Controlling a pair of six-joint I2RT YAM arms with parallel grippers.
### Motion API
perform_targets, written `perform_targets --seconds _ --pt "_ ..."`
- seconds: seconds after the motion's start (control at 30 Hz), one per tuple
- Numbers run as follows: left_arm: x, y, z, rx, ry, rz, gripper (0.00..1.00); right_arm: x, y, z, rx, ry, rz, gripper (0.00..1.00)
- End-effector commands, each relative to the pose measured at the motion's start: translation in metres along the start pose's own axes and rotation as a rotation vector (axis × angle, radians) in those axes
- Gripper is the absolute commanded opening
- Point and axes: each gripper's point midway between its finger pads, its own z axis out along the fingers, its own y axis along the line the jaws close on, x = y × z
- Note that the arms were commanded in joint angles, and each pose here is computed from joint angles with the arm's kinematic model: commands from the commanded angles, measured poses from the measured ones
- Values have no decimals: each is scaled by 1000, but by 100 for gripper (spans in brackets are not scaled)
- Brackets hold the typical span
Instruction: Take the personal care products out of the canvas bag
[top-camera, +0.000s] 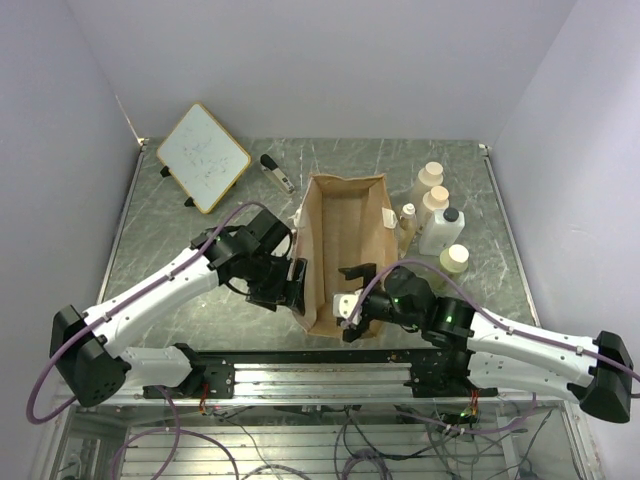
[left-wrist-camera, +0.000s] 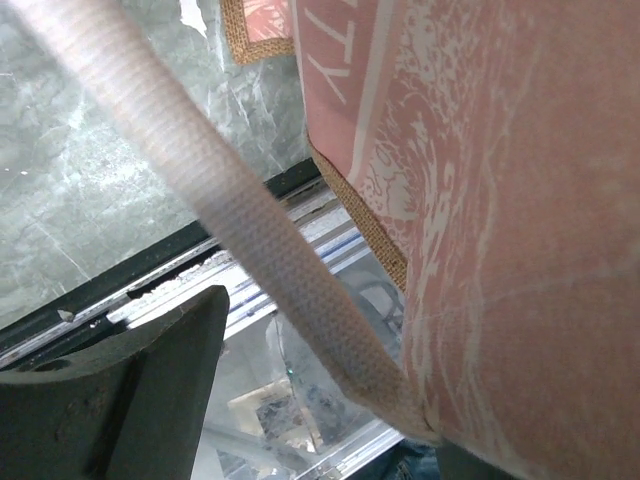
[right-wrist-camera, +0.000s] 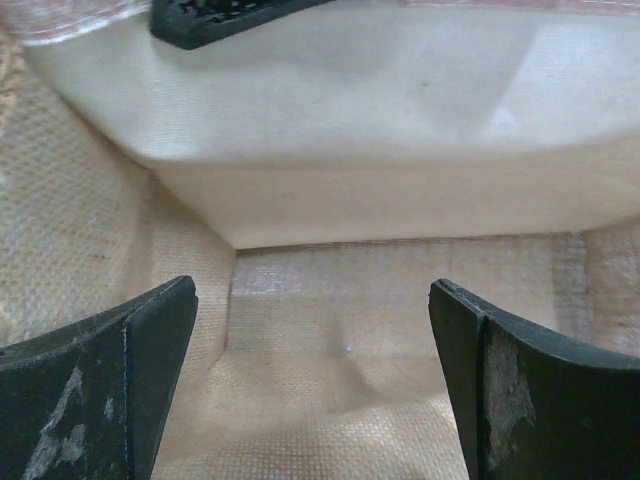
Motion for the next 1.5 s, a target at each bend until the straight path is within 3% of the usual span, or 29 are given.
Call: perform_targets --seconds 0.0,0.07,0.13,0.2,0.37,0.47,0.67,0.93,1.13,1.47 --pt "-19 -2 -20 -46 -73 26 83 -8 -38 -4 152 28 56 100" --pt "-39 -8 -31 -60 -146 55 84 -6 -62 -7 266 58 116 100" --pt "-65 -16 -50 -87 -239 75 88 -2 -104 -19 504 79 253 100" --pt "-90 -20 -70 -132 -322 88 100 -8 -149 -40 730 72 399 100" --pt "-136 -36 -129 -145 -558 90 99 -23 -219 -77 957 144 669 100" --pt "-152 -36 -164 -148 -684 59 99 -35 -243 -95 1030 204 763 100" --pt "-176 -39 -248 -190 -922 59 99 -76 -280 -159 1192 67 963 100" --pt "-172 -38 -364 -243 -1244 30 99 -98 -294 -243 1322 -101 1024 100" --pt "-158 -27 -381 -258 -1310 1 99 -89 -298 -256 1434 10 1014 100" --pt "-155 -23 -391 -280 -1334 5 99 -92 -310 -248 1480 39 1000 100"
